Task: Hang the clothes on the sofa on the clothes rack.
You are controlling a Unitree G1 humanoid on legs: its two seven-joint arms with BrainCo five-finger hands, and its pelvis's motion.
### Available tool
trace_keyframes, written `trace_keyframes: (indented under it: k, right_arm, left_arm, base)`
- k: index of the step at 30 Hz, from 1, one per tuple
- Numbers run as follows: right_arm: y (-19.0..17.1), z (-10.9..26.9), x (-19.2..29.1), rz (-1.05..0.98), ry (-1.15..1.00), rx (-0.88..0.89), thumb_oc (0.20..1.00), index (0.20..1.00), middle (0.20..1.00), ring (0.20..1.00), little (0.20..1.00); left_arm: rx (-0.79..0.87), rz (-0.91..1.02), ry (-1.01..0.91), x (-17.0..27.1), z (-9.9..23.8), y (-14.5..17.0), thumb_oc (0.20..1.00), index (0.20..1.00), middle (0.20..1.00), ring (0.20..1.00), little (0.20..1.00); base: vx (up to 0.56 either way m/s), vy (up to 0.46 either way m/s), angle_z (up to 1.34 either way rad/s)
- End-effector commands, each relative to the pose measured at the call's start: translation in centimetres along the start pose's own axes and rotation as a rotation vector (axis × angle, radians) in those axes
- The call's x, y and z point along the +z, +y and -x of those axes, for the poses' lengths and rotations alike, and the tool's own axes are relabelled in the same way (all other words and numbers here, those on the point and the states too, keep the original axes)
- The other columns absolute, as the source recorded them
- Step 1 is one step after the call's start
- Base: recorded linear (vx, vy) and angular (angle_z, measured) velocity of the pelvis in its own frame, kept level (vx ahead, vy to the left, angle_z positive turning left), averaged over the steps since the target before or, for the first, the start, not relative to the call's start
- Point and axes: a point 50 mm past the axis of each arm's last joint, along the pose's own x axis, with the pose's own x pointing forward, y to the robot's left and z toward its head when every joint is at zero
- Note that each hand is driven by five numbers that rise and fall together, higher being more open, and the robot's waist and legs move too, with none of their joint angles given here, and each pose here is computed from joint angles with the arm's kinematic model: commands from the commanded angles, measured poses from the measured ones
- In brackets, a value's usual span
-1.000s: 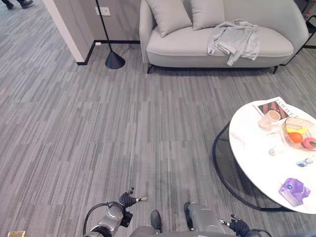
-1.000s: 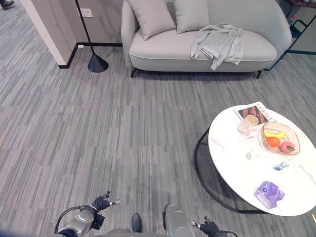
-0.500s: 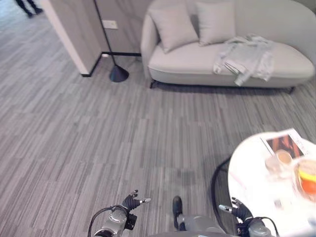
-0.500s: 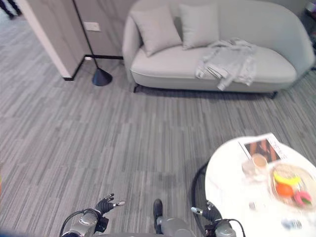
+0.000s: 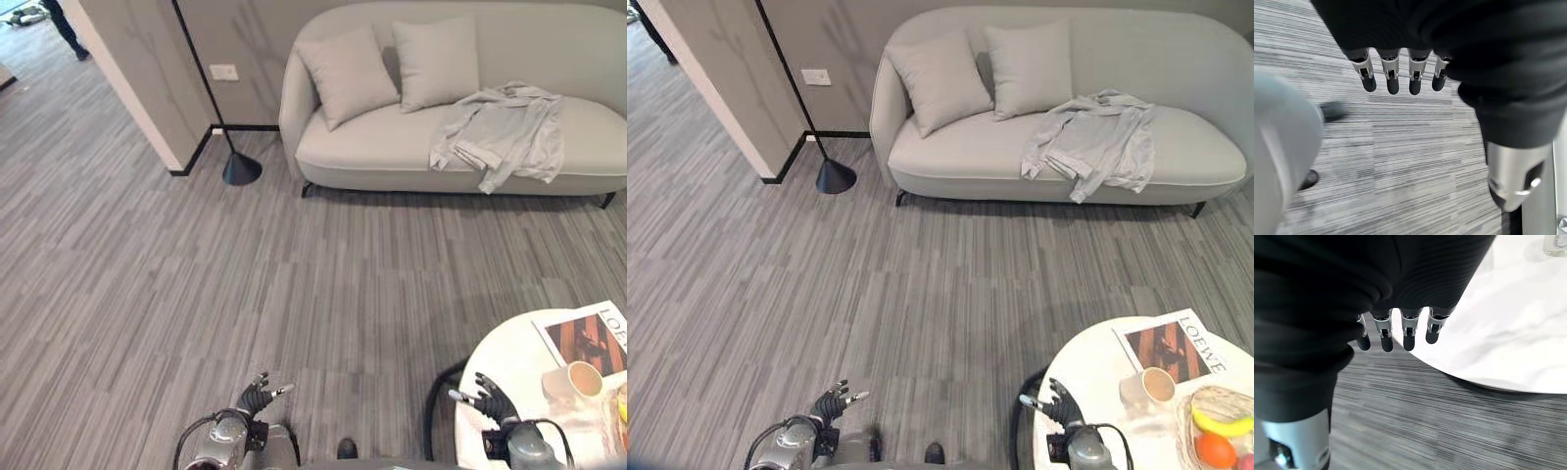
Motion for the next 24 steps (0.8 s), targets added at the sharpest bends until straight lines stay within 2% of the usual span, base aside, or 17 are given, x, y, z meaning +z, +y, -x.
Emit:
trace_keyframes:
  k: [1, 5, 10, 17, 24]
  right_arm:
    - [-0.9, 0.6, -0.3, 0.002, -0.030, -0.028, 1.000, 1.000, 1.000, 1.000, 1.000]
    - [0.8, 0.8, -2.3, 0.017, 0.059, 0.036, 1.000, 1.000, 1.000, 1.000, 1.000]
    - [0.9, 0.5, -2.0, 0.010, 0.070, 0.044, 1.000, 1.000, 1.000, 1.000, 1.000]
    - [1.3, 0.3, -0.5, -0.034, -0.004, 0.051, 1.000, 1.000, 1.000, 1.000, 1.000]
    - [1.6, 0.5, -1.3, -0.032, 0.027, 0.049, 1.000, 1.000, 1.000, 1.000, 1.000]
  left_arm:
    - [0.005, 0.012, -0.012, 0.0, 0.0, 0.0, 1.000, 1.000, 1.000, 1.000, 1.000]
    - [0.051, 0.026, 0.045, -1.8, 0.6, 1.1, 1.000, 1.000, 1.000, 1.000, 1.000]
    - [0.058, -0.019, 0.038, -1.5, 0.5, 1.7, 1.000, 1.000, 1.000, 1.000, 1.000]
    - [0.094, -0.065, -0.020, 0.6, 0.1, 2.9, 1.000, 1.000, 1.000, 1.000, 1.000]
    - [0.050, -0.140, -0.025, 1.2, -0.4, 1.9, 1.000, 1.000, 1.000, 1.000, 1.000]
  base:
    - [0.62, 0.123, -0.48]
    - [0.74, 0.243, -0.66]
    - [0.31, 0.109, -0.70]
    - [0.31, 0.029, 0.22]
    - [0.39, -0.135, 0.31]
